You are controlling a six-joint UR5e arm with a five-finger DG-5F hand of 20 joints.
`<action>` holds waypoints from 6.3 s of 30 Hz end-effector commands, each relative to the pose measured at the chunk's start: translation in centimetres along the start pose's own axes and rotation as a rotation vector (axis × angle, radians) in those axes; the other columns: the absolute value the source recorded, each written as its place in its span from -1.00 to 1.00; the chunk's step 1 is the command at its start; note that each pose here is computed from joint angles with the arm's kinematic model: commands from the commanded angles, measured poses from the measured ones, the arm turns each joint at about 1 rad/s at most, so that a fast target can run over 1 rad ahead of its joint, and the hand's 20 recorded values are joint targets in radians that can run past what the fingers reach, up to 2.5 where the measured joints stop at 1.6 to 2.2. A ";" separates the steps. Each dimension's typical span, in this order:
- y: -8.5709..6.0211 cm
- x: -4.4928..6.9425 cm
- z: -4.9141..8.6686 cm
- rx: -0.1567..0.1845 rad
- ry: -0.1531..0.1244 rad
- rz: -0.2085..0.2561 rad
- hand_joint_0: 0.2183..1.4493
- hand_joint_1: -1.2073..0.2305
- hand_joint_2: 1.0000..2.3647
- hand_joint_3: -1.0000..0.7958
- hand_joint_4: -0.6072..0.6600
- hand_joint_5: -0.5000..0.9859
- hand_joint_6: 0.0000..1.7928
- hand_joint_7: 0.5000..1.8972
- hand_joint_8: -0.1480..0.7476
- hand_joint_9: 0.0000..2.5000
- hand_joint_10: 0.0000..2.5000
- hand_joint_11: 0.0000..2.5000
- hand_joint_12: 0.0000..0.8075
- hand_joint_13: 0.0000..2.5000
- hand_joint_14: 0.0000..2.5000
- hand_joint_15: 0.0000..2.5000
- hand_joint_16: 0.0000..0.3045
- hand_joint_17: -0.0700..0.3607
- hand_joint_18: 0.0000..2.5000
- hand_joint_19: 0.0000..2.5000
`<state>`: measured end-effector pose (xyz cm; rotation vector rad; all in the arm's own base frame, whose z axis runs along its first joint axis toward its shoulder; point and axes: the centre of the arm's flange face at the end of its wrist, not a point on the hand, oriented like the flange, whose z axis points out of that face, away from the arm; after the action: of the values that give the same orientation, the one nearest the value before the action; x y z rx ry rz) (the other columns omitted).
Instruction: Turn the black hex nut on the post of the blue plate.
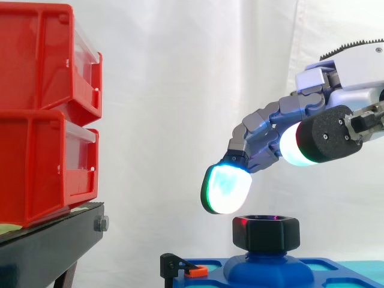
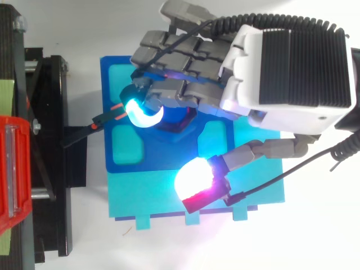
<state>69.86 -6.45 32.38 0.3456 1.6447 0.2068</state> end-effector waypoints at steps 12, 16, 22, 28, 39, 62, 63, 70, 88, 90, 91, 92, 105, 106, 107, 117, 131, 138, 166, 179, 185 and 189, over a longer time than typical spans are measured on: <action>-0.3 2.0 1.7 -0.017 -0.017 -0.027 -0.62 0.12 -1.00 -0.44 0.34 -0.60 -0.44 -0.55 -0.05 -0.76 -1.00 -1.00 -0.03 -0.98 -1.00 -1.00 -0.58 -0.01 -1.00 -1.00; -0.6 2.4 1.7 -0.017 -0.007 -0.036 -0.61 0.12 -1.00 -0.44 0.35 -0.59 -0.44 -0.54 -0.05 -0.75 -1.00 -1.00 -0.03 -0.98 -1.00 -1.00 -0.59 -0.02 -1.00 -1.00; -1.4 2.2 1.4 -0.033 0.023 -0.054 -0.60 0.12 -1.00 -0.44 0.35 -0.59 -0.44 -0.54 -0.05 -0.75 -1.00 -1.00 -0.04 -0.98 -1.00 -1.00 -0.59 -0.02 -1.00 -1.00; -2.1 2.1 1.3 -0.047 0.036 -0.057 -0.60 0.12 -1.00 -0.44 0.36 -0.59 -0.44 -0.53 -0.05 -0.74 -1.00 -1.00 -0.04 -0.98 -1.00 -1.00 -0.59 -0.02 -1.00 -1.00; -4.2 1.3 1.1 -0.072 0.050 -0.053 -0.60 0.12 -1.00 -0.44 0.36 -0.59 -0.44 -0.54 -0.05 -0.74 -1.00 -1.00 -0.04 -0.97 -1.00 -1.00 -0.59 -0.03 -1.00 -1.00; -6.0 -4.6 1.0 -0.122 0.067 -0.058 -0.58 0.09 -1.00 -0.44 0.36 -0.58 -0.44 -0.52 -0.05 -0.71 -1.00 -1.00 -0.06 -0.96 -1.00 -1.00 -0.61 -0.06 -1.00 -0.99; -5.6 -4.5 1.1 -0.128 0.065 -0.059 -0.58 0.09 -1.00 -0.44 0.36 -0.58 -0.44 -0.53 -0.05 -0.71 -1.00 -1.00 -0.06 -0.96 -1.00 -1.00 -0.61 -0.05 -1.00 -0.99; -3.7 -4.1 1.7 -0.156 0.034 -0.063 -0.62 -0.10 -1.00 -0.44 0.35 -0.59 -0.44 -0.52 -0.06 -0.74 -1.00 -1.00 -0.04 -0.98 -1.00 -1.00 -0.59 -0.03 -1.00 -1.00; -1.7 1.1 4.3 -0.177 0.052 -0.056 -0.59 -0.44 -1.00 -0.44 0.32 -0.60 -0.44 -0.49 -0.11 -0.77 -1.00 -1.00 -0.07 -0.95 -1.00 -1.00 -0.61 -0.06 -1.00 -1.00; -1.7 1.1 4.3 -0.176 0.055 -0.058 -0.60 -0.39 -1.00 -0.44 0.33 -0.60 -0.44 -0.49 -0.10 -0.77 -1.00 -0.99 -0.06 -0.95 -1.00 -1.00 -0.61 -0.05 -1.00 -1.00; -1.7 1.1 4.3 -0.176 0.055 -0.058 -0.60 -0.35 -1.00 -0.44 0.33 -0.60 -0.44 -0.48 -0.09 -0.77 -1.00 -0.99 -0.06 -0.95 -1.00 -1.00 -0.61 -0.05 -1.00 -1.00; -1.7 1.1 4.3 -0.177 0.053 -0.058 -0.60 -0.35 -1.00 -0.44 0.33 -0.60 -0.44 -0.49 -0.09 -0.76 -1.00 -0.99 -0.06 -0.95 -1.00 -1.00 -0.61 -0.05 -1.00 -1.00; -2.8 1.2 3.8 -0.167 0.100 -0.057 -0.62 0.03 -1.00 -0.44 0.41 -0.57 -0.44 -0.36 -0.03 -0.75 -1.00 -1.00 -0.02 -0.96 -1.00 -1.00 -0.59 -0.03 -1.00 -1.00; -2.9 1.2 3.8 -0.167 0.100 -0.057 -0.62 0.04 -1.00 -0.44 0.41 -0.57 -0.44 -0.35 -0.03 -0.75 -1.00 -1.00 -0.02 -0.96 -1.00 -1.00 -0.59 -0.03 -1.00 -1.00; -3.1 1.0 3.7 -0.170 0.100 -0.056 -0.62 0.04 -1.00 -0.44 0.41 -0.57 -0.44 -0.35 -0.03 -0.75 -1.00 -1.00 -0.02 -0.96 -1.00 -1.00 -0.59 -0.03 -1.00 -1.00; -5.3 0.2 3.4 -0.190 0.101 -0.060 -0.62 0.06 -1.00 -0.44 0.42 -0.56 -0.44 -0.35 -0.02 -0.75 -1.00 -1.00 -0.02 -0.95 -1.00 -1.00 -0.60 -0.03 -1.00 -1.00; -7.5 -0.5 3.0 -0.203 0.106 -0.060 -0.62 0.06 -1.00 -0.44 0.41 -0.56 -0.44 -0.35 -0.02 -0.74 -1.00 -0.99 -0.02 -0.95 -1.00 -1.00 -0.60 -0.03 -1.00 -1.00; -8.8 -0.9 2.7 -0.214 0.112 -0.054 -0.63 0.06 -1.00 -0.44 0.41 -0.56 -0.44 -0.36 -0.02 -0.74 -1.00 -0.99 -0.01 -0.95 -1.00 -1.00 -0.59 -0.03 -1.00 -1.00; -6.2 -3.7 3.7 -0.236 0.071 -0.039 -0.63 0.05 -1.00 -0.44 0.42 -0.56 -0.44 -0.36 -0.02 -0.73 -1.00 -0.98 -0.02 -0.95 -1.00 -1.00 -0.59 -0.03 -1.00 -1.00; -3.4 -2.3 4.1 -0.222 0.068 -0.044 -0.62 0.04 -1.00 -0.44 0.42 -0.56 -0.44 -0.37 -0.02 -0.72 -1.00 -0.98 -0.02 -0.95 -1.00 -1.00 -0.59 -0.03 -1.00 -1.00; -3.0 -0.8 4.1 -0.201 0.081 -0.039 -0.62 0.03 -1.00 -0.44 0.42 -0.56 -0.44 -0.36 -0.02 -0.72 -1.00 -0.99 -0.02 -0.95 -1.00 -1.00 -0.59 -0.03 -1.00 -1.00; -2.5 -0.5 4.1 -0.193 0.081 -0.034 -0.62 0.03 -1.00 -0.44 0.42 -0.56 -0.44 -0.37 -0.02 -0.72 -1.00 -0.99 -0.02 -0.95 -1.00 -1.00 -0.60 -0.03 -1.00 -1.00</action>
<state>73.71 -9.66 31.77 0.1579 1.6902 0.3571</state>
